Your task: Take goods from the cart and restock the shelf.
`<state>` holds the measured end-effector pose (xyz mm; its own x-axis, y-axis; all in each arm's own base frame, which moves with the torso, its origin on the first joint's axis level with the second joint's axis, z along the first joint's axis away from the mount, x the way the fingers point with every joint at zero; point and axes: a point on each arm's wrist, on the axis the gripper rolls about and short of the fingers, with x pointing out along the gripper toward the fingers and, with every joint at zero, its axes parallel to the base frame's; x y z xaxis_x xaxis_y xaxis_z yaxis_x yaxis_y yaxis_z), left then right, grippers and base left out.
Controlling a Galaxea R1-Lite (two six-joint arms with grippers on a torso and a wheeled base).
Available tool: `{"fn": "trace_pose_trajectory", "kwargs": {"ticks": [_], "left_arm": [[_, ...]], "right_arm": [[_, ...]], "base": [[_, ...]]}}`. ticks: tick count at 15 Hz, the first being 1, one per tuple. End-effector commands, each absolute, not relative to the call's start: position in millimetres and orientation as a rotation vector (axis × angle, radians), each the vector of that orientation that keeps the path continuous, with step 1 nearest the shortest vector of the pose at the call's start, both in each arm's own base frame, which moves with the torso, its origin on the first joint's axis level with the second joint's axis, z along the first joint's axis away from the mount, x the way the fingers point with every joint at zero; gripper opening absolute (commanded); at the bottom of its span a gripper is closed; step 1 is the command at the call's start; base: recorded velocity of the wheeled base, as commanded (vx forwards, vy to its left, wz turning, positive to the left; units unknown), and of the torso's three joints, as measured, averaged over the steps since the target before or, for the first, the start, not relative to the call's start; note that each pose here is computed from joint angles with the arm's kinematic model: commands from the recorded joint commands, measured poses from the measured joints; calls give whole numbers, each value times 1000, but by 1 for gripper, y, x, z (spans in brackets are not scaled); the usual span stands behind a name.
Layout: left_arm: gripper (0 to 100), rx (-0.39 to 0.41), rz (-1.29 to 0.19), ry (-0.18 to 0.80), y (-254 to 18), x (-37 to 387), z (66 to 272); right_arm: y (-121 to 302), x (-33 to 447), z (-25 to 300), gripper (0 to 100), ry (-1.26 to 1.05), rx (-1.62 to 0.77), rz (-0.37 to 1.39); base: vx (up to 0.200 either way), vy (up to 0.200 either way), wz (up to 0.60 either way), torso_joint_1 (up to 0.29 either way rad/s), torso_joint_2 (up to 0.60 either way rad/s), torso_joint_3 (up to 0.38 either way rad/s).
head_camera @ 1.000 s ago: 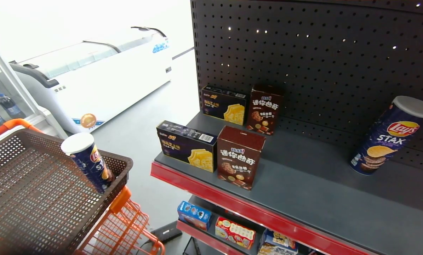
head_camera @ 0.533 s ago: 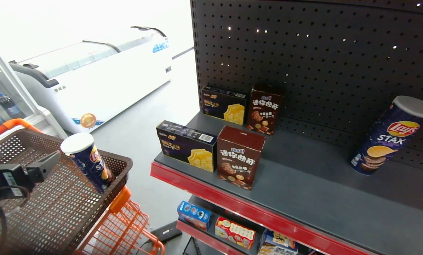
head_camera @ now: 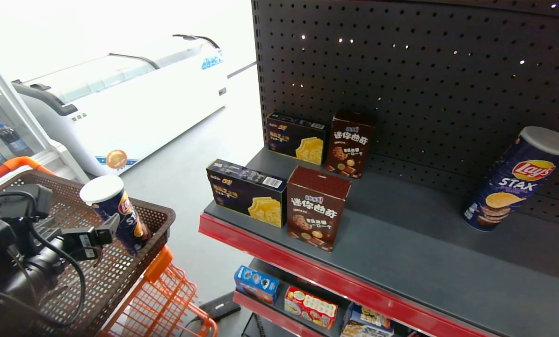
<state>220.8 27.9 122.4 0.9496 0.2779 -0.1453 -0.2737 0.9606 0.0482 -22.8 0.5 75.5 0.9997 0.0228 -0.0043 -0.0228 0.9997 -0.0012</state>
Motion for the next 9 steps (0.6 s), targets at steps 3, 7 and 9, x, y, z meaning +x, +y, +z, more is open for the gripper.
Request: {"fn": "trace_pose_trajectory", "kwargs": {"ticks": [3, 7, 9], "left_arm": [[100, 5, 289, 169, 32, 273, 90], [100, 2, 294, 159, 35, 298, 73], [100, 2, 296, 153, 37, 309, 68]], "right_arm": [[1, -23, 75, 100, 5, -1, 23], [1, -23, 75, 100, 5, -1, 23], [1, -23, 75, 100, 5, -1, 25]], "base": [[0, 0, 0, 0, 0, 0], [0, 0, 0, 0, 0, 0], [0, 0, 0, 0, 0, 0]]}}
